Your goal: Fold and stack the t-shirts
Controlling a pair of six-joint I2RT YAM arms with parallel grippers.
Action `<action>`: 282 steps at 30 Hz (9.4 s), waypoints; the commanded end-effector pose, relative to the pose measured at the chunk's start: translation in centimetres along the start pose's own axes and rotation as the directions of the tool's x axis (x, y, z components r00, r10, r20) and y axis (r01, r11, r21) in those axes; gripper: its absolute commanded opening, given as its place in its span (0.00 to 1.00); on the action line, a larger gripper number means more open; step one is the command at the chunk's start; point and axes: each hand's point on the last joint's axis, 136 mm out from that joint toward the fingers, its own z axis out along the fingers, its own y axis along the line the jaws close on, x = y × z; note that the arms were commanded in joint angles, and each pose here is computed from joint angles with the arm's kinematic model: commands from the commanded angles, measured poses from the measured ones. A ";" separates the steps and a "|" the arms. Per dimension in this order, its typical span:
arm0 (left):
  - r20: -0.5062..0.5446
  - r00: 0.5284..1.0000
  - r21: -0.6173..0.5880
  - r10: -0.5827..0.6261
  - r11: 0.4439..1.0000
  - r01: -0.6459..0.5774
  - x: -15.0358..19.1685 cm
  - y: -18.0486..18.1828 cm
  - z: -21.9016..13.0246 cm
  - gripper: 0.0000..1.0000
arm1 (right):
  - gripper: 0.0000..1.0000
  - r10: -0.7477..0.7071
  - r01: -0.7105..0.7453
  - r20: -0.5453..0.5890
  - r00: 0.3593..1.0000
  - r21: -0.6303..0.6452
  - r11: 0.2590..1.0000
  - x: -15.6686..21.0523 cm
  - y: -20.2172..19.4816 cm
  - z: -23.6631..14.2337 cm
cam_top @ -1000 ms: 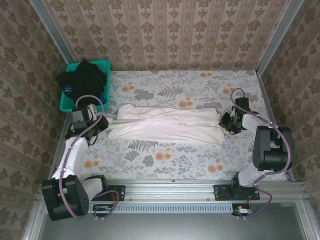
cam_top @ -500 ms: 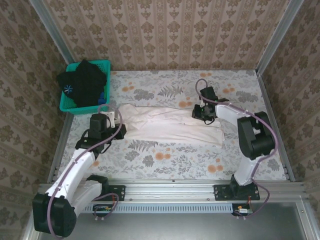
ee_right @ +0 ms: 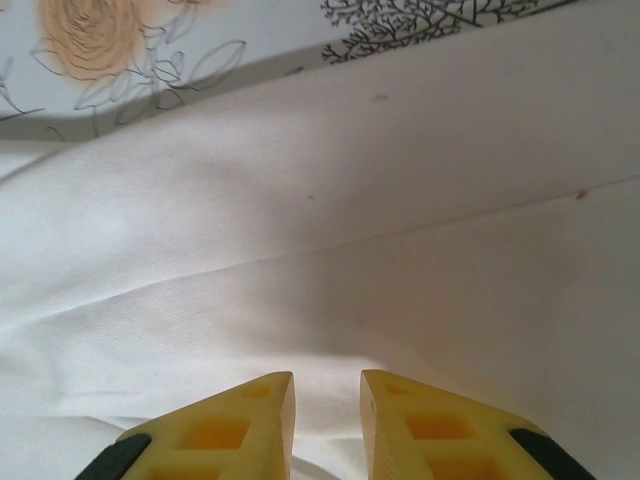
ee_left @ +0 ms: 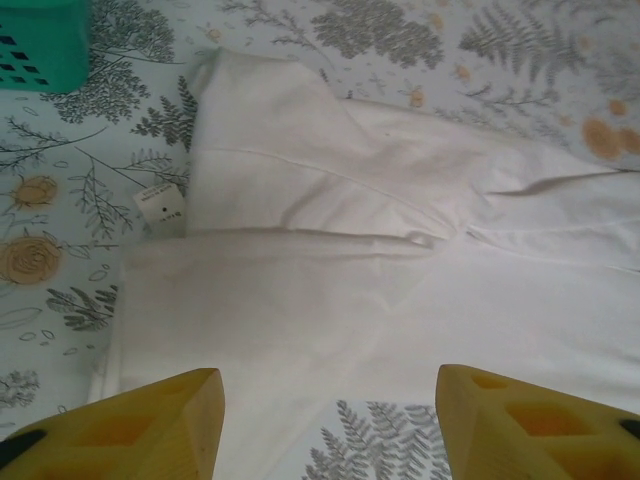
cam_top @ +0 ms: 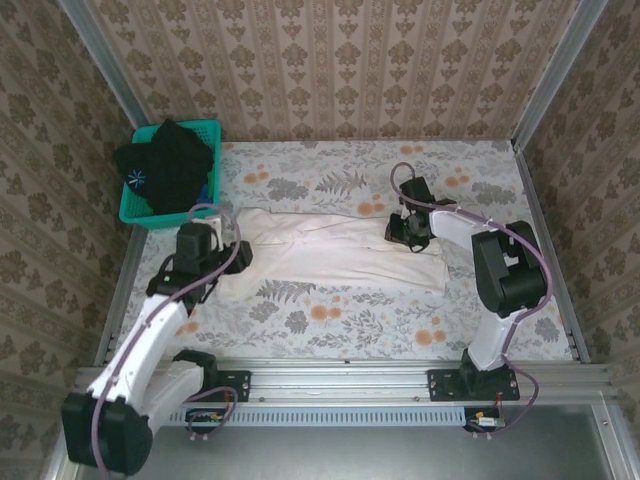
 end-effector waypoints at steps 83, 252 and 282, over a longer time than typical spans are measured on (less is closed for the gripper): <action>-0.129 0.911 0.325 0.392 0.885 -0.334 -4.5 -17.5 13.9 0.00 | 0.26 0.013 -0.012 0.054 0.998 -0.014 1.000 -0.2 -0.5 -1.8; -0.289 0.956 0.245 0.057 0.969 0.016 7.9 -9.2 4.8 0.88 | 0.56 -0.154 0.156 -0.088 0.984 0.007 0.988 21.9 4.5 -5.9; -0.454 0.887 0.184 0.078 0.983 0.008 20.7 -8.4 -0.5 0.68 | 0.59 -0.184 0.179 -0.072 0.980 -0.072 0.981 24.2 8.4 -5.4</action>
